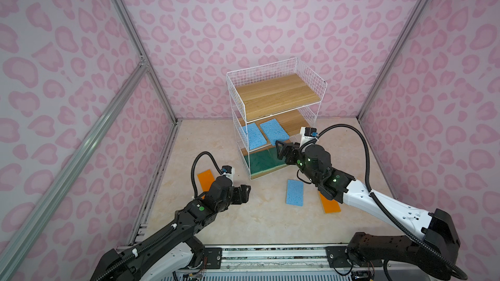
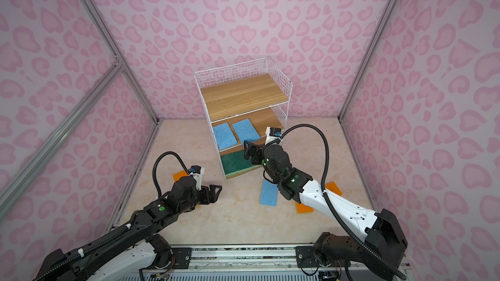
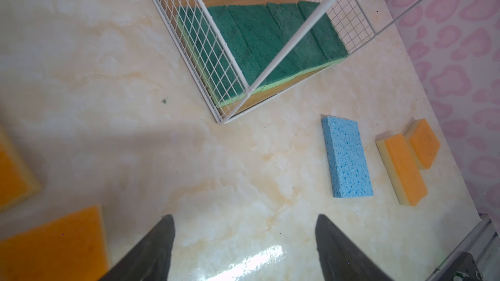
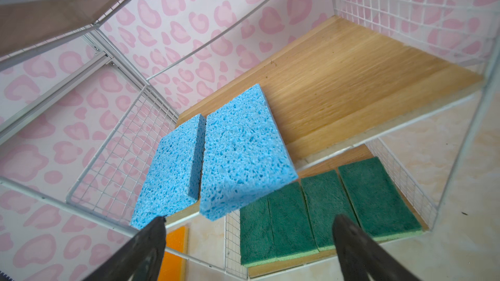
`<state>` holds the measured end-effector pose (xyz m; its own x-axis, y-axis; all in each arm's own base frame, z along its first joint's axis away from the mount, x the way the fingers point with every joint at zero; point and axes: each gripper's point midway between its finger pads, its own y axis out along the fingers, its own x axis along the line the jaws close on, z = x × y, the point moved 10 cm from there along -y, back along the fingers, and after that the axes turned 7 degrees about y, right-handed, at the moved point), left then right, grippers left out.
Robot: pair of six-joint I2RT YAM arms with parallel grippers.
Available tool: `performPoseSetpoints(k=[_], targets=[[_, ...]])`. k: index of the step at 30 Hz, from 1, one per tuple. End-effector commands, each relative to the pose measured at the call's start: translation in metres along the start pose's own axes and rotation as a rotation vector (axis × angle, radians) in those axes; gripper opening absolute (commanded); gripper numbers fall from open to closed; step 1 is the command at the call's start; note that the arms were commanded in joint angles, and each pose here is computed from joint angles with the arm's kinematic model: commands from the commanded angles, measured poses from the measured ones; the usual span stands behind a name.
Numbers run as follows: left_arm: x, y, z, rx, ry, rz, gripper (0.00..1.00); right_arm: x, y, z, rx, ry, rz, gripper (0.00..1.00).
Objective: Place and organize the cleaning sponges onto the shelf
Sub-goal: 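Open the right gripper and withdraw while the left gripper reaches toward the table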
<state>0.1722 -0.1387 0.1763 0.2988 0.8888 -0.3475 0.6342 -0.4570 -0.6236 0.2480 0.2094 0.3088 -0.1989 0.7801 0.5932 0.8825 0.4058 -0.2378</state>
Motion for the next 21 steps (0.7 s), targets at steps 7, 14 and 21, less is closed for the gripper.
performPoseSetpoints(k=[7,14,21], targets=[[-0.035,0.012,-0.005,-0.048,0.015,0.021,0.78,-0.009,-0.015,0.001,0.001,0.035,-0.036,0.96],[-0.062,0.035,-0.003,0.013,0.043,0.044,0.72,-0.032,-0.032,-0.002,0.001,0.069,-0.037,0.95],[-0.085,0.063,0.0,0.067,0.039,0.089,0.64,-0.065,-0.05,-0.004,0.001,0.127,0.001,0.86]])
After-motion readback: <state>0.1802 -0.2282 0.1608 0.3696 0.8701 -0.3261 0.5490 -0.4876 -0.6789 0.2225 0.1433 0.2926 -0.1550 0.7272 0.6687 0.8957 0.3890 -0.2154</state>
